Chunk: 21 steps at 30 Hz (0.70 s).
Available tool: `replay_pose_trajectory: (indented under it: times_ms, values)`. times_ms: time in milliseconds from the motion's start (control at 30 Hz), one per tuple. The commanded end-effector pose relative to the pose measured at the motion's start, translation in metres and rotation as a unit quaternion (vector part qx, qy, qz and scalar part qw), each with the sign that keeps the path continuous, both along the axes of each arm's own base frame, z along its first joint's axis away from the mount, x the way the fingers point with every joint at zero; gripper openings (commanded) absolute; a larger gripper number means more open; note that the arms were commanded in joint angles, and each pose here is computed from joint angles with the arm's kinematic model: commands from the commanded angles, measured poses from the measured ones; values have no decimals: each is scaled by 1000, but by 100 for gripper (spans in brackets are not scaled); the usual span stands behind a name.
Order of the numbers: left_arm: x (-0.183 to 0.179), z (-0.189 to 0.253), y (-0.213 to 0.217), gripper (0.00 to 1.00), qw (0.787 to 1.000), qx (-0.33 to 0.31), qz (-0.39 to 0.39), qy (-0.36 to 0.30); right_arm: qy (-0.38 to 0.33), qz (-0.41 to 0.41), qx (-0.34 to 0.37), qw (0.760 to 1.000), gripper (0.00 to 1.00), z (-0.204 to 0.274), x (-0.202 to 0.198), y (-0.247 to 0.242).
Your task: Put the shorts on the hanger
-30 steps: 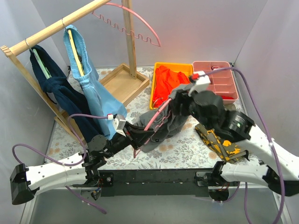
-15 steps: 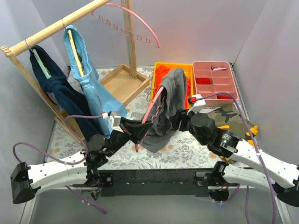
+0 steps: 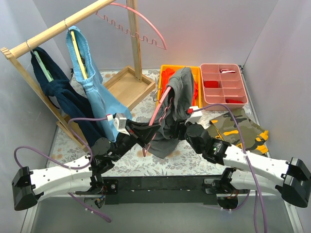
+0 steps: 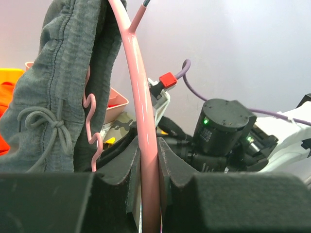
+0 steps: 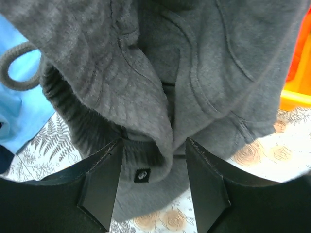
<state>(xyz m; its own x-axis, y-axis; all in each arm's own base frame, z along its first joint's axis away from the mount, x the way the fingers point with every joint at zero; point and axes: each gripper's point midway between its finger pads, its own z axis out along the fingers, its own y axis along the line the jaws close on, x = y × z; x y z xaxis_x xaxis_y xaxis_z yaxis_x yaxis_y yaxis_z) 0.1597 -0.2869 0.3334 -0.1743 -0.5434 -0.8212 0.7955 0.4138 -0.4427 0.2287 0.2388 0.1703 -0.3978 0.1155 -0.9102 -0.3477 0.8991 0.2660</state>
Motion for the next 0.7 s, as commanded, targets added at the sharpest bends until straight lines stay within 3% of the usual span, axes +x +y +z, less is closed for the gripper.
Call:
replay_pose_trajectory:
  times_ms: [0, 200, 233, 300, 533, 667]
  values:
    - [-7, 83, 25, 0, 991, -118, 13, -59, -41, -33, 46, 998, 56, 17, 18, 8]
    - [-6, 98, 30, 0, 987, -149, 18, -65, -25, -41, 36, 998, 33, -5, 20, 10]
    - [-5, 97, 29, 0, 986, -152, 21, -63, -17, -32, 40, 999, 16, -6, 16, 12]
    - [-3, 104, 36, 0, 981, -179, 30, -67, -12, -40, 65, 997, 3, 0, 9, 11]
    - [2, 114, 28, 0, 970, -223, 34, -85, 7, -12, 107, 994, 1, 21, -48, 33]
    - [8, 118, 25, 0, 964, -246, 43, -95, 28, 1, 83, 996, 1, 11, -79, 44]
